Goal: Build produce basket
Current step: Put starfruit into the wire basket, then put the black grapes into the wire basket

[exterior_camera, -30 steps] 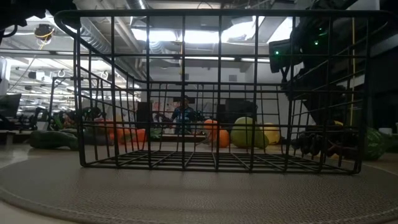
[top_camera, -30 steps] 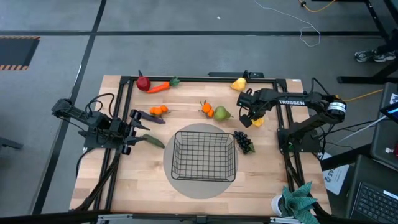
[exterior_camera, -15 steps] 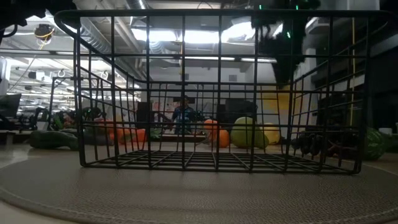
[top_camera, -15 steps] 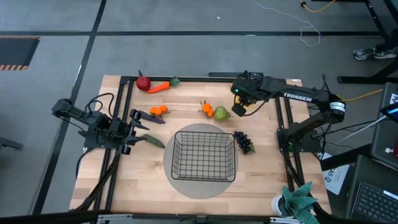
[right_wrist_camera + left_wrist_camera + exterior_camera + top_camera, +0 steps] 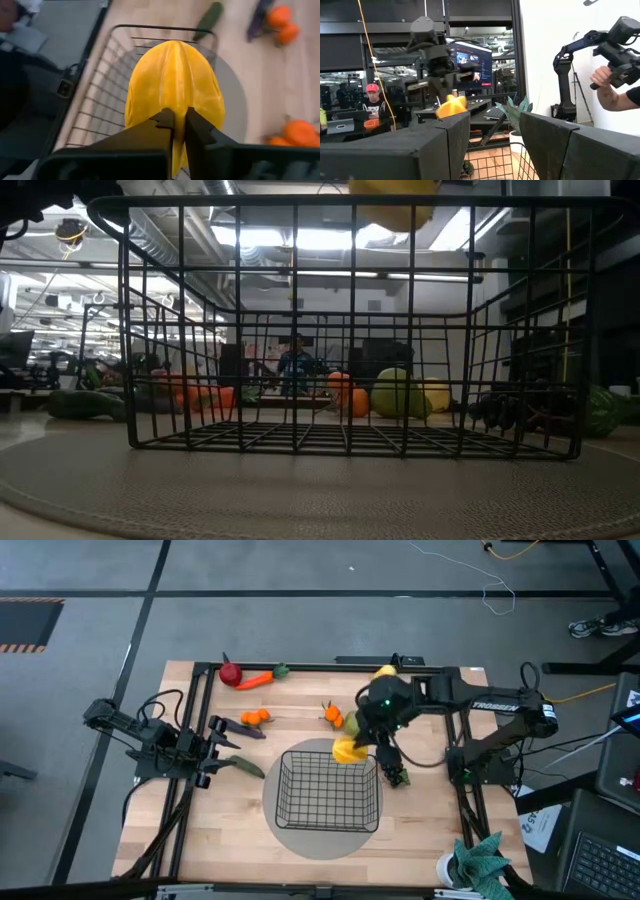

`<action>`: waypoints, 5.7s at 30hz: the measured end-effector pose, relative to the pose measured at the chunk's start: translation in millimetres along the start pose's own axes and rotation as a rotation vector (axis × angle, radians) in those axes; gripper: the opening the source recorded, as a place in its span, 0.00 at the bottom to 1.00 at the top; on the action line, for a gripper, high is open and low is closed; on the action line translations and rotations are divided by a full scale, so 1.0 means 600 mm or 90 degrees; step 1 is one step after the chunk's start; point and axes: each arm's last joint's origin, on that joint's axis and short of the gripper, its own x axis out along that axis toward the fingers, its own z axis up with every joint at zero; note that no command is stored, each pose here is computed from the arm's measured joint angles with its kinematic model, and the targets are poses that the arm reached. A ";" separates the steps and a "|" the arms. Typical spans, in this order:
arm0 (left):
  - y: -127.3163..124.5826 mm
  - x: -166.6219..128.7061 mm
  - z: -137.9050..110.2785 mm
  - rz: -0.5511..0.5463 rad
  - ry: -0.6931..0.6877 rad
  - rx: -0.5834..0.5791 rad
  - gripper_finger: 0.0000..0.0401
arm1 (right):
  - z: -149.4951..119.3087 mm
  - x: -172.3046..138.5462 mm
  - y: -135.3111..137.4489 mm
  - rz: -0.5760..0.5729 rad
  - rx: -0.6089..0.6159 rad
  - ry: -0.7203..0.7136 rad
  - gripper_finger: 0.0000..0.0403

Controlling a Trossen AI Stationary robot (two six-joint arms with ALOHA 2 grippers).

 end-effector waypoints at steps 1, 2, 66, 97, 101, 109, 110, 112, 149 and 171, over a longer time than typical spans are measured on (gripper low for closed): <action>0.000 0.000 0.000 0.000 0.000 0.000 0.41 | 0.000 0.002 0.005 0.003 -0.005 0.002 0.04; 0.000 0.000 0.000 0.000 0.000 0.000 0.41 | 0.001 0.004 0.010 0.002 -0.010 0.000 0.05; 0.004 -0.001 0.020 0.012 -0.077 -0.020 0.41 | 0.011 0.109 0.008 0.048 0.065 0.008 0.30; 0.006 -0.002 0.027 0.031 -0.104 -0.027 0.41 | -0.130 -0.102 0.042 -0.329 0.379 0.273 0.30; 0.008 -0.002 0.027 0.058 -0.099 -0.029 0.41 | -0.175 -0.063 0.036 -0.351 0.461 0.264 0.30; 0.010 -0.003 0.026 0.086 -0.094 -0.031 0.41 | -0.260 0.044 0.015 -0.352 0.523 0.240 0.30; 0.010 -0.003 0.026 0.086 -0.094 -0.031 0.41 | -0.269 0.057 0.013 -0.344 0.523 0.231 0.30; 0.010 -0.003 0.026 0.086 -0.094 -0.031 0.41 | -0.286 0.078 0.009 -0.324 0.524 0.212 0.30; 0.010 -0.003 0.026 0.085 -0.093 -0.031 0.41 | -0.357 0.136 -0.009 -0.350 0.610 0.103 0.10; 0.010 -0.003 0.026 0.085 -0.093 -0.031 0.41 | -0.253 0.070 -0.004 -0.471 0.433 0.074 0.00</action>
